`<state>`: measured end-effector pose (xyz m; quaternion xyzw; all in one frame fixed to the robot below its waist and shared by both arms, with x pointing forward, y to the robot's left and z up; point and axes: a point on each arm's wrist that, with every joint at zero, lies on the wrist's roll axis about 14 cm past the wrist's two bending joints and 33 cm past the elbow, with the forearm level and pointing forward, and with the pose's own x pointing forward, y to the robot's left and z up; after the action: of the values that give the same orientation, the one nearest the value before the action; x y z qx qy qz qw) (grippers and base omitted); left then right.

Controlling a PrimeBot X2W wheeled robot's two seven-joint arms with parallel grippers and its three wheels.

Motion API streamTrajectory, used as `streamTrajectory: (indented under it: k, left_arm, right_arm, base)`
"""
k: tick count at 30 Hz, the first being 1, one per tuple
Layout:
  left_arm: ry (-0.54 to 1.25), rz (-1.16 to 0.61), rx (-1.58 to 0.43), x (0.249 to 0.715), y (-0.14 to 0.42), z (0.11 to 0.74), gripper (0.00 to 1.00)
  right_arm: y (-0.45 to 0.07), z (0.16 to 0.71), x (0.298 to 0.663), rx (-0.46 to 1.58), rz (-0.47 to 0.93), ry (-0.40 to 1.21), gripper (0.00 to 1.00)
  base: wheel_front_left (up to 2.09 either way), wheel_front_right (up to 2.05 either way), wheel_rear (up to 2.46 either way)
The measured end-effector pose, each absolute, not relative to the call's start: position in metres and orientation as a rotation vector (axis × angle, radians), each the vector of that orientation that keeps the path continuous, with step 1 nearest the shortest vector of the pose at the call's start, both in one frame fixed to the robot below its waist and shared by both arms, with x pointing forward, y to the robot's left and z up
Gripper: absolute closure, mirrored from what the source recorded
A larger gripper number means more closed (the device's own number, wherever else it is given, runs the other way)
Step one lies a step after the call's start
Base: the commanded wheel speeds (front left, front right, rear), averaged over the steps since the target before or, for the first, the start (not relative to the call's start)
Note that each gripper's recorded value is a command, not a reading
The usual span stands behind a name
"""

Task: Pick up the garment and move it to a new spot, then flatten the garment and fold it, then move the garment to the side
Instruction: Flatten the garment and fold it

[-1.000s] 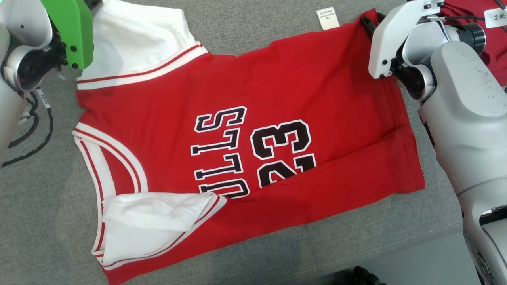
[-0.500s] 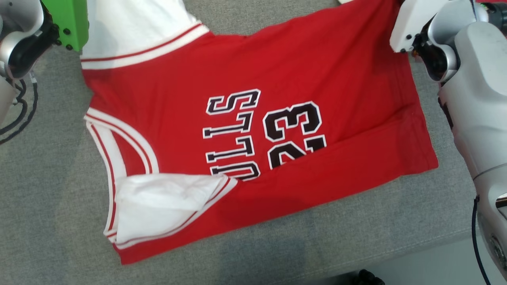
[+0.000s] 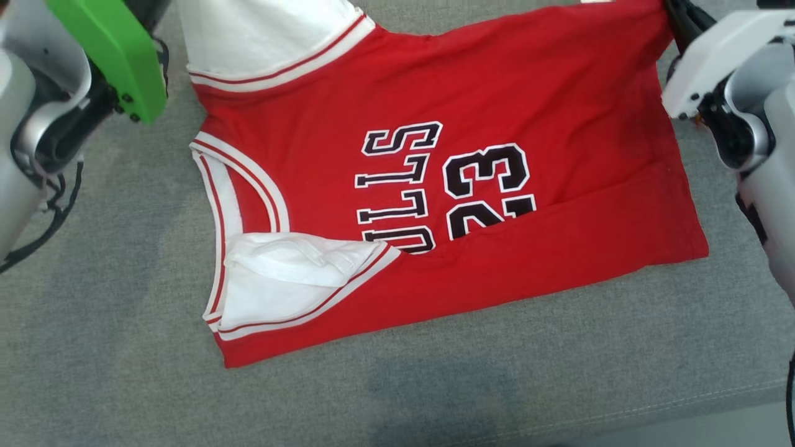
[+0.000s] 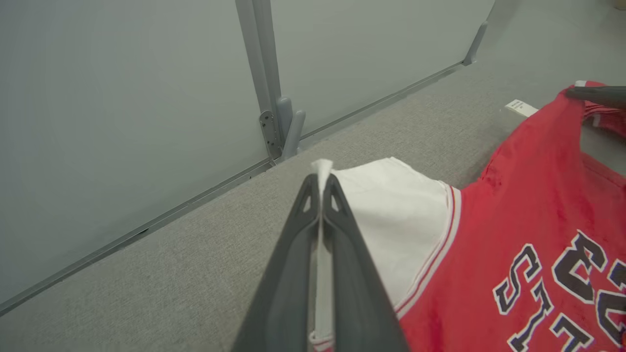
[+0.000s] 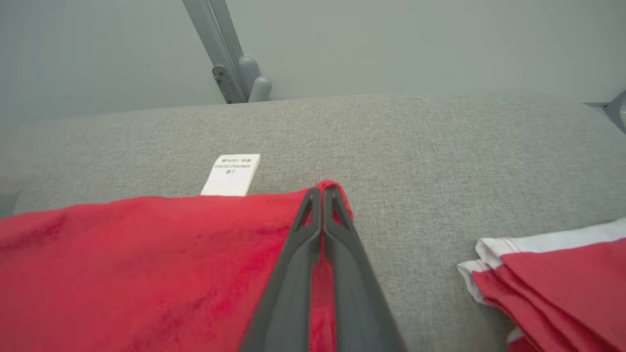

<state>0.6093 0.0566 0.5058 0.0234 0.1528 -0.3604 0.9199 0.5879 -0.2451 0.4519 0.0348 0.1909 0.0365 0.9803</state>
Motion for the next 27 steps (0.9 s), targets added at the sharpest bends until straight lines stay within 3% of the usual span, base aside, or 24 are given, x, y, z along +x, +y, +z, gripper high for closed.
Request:
streamTrajectory:
  k: [16, 27]
  left_arm:
    - [0.279, -0.745, -0.012, 0.49, 0.097, 0.524, 1.0]
    - [0.357, -0.717, -0.1, 0.417, 0.098, 0.485, 1.0]
  right_arm:
    - [-0.259, 0.455, 0.512, 0.113, 0.133, 0.397, 1.0]
    - [-0.262, 0.426, 0.485, 0.099, 0.154, 0.468, 1.0]
  base:
    - [0.0, 0.0, 0.0]
    - [0.0, 0.0, 0.0]
